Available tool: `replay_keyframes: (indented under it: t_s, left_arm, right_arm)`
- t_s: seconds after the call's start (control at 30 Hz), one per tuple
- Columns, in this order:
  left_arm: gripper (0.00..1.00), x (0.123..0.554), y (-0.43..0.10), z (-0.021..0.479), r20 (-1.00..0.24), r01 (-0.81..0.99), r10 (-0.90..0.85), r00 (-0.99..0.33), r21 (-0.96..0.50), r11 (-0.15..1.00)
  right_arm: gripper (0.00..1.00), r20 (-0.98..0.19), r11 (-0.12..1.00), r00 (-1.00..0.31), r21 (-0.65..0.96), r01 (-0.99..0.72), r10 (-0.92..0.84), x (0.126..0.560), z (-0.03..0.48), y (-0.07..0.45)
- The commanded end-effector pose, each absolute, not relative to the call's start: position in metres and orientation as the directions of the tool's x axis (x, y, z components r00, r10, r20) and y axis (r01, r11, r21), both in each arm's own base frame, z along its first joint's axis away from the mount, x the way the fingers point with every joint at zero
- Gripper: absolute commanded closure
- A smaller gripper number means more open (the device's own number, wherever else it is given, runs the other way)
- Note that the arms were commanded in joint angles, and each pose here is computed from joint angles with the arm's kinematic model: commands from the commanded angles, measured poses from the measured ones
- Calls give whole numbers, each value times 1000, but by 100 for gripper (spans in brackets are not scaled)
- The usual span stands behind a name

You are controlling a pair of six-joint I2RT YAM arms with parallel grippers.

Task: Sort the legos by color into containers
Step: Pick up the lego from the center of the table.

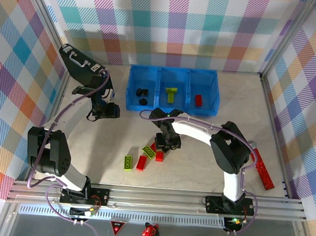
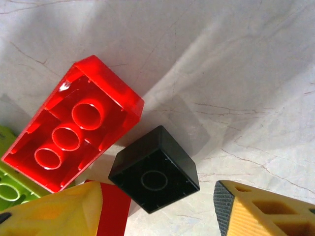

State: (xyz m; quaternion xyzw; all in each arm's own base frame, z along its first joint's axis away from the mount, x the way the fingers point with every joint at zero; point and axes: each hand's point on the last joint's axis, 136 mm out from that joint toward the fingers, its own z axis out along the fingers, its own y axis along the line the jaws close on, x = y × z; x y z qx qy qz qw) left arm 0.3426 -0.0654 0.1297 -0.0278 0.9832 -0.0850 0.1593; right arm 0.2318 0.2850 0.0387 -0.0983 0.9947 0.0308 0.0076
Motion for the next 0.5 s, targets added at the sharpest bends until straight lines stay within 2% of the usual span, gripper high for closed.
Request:
replay_keyframes:
  t_s: [0.0, 0.47]
  left_arm:
    - [46, 341, -64, 127, -301, -20, -74, -951, -181, 983]
    - [46, 341, -64, 125, -294, -20, -73, -953, -181, 983]
  right_arm:
    - [38, -18, 980, -982, 63, -188, -187, 231, 37, 292]
    - [43, -26, 984, -984, 31, -178, -177, 234, 29, 287]
